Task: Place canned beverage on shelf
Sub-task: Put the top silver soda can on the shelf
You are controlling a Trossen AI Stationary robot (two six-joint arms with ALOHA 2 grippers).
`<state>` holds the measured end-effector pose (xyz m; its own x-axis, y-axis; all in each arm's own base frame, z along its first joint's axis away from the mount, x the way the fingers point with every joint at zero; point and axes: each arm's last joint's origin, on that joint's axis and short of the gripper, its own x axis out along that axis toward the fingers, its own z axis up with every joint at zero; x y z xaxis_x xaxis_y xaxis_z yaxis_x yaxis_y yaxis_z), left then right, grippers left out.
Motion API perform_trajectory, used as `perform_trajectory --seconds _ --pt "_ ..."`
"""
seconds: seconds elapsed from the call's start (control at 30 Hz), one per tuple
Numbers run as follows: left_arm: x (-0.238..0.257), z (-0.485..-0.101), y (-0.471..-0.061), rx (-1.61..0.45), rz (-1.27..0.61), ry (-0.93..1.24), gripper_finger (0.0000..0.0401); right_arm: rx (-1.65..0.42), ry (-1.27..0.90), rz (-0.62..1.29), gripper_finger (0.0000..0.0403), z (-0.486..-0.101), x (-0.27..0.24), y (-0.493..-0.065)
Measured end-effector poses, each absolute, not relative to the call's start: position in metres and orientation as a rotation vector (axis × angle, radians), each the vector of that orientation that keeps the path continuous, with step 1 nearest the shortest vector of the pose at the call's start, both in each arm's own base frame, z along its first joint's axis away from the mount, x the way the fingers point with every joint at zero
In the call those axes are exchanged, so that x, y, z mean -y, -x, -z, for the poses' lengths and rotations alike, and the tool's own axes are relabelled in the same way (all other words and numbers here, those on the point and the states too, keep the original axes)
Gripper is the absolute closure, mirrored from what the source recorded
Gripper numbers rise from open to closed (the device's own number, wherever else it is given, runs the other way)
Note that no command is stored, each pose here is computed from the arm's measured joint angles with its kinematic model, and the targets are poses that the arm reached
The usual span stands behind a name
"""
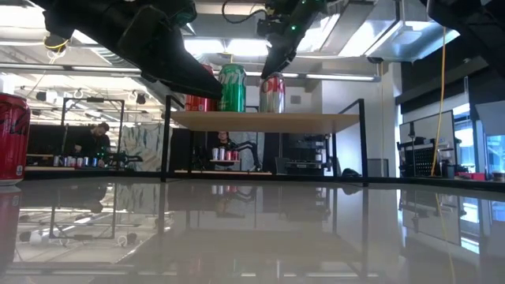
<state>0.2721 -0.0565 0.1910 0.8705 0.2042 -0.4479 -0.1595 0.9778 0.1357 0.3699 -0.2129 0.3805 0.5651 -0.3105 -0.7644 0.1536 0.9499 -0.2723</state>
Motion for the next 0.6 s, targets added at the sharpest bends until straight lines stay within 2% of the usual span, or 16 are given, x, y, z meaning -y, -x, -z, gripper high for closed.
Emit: perform_trajectory --seconds 0.27,0.43,0.6 --pt "0.056 -0.191 -0.272 -0.48 -0.188 -0.111 0.0042 -0.91 0.139 0.264 0.0061 -0.42 0.193 -0.337" --pt "0.056 -0.191 -0.272 -0.48 -0.187 -0.112 0.0042 -1.01 0.039 0.233 0.0067 -0.412 0.187 -0.329" --pt "0.056 -0.191 -0.272 -0.483 -0.188 -0.113 0.0042 -1.116 0.015 0.271 0.0115 -0.387 0.19 -0.329"
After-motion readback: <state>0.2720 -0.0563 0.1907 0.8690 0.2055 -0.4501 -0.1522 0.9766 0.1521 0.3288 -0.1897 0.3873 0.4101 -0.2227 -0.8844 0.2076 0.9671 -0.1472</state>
